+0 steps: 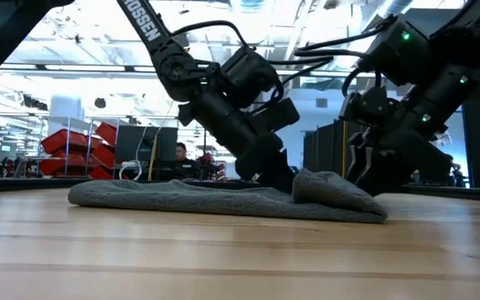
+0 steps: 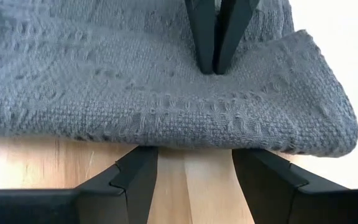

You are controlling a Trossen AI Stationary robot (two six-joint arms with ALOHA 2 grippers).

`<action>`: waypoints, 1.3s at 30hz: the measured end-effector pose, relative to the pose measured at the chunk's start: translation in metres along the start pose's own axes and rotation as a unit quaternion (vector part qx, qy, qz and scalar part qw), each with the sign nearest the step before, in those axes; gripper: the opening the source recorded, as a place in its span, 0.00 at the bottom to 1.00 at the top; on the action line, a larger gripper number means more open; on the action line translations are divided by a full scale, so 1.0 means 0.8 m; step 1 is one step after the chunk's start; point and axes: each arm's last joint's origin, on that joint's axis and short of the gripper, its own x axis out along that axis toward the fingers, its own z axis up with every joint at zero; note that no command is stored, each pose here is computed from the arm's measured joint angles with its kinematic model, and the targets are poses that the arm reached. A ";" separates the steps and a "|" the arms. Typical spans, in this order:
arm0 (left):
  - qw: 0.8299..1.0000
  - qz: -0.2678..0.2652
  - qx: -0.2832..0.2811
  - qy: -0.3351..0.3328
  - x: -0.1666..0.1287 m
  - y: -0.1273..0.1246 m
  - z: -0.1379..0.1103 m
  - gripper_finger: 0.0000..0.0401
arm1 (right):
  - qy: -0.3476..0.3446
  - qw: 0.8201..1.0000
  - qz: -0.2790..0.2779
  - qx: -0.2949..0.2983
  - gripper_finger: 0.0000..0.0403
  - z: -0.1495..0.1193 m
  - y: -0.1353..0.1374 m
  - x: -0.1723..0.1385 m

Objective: Roll towel
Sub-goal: Roll the gray towel

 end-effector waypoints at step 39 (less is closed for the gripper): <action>0.994 0.059 0.002 0.096 -0.015 -0.023 0.030 0.70 | -0.009 1.000 0.003 0.021 0.48 0.003 -0.003 0.001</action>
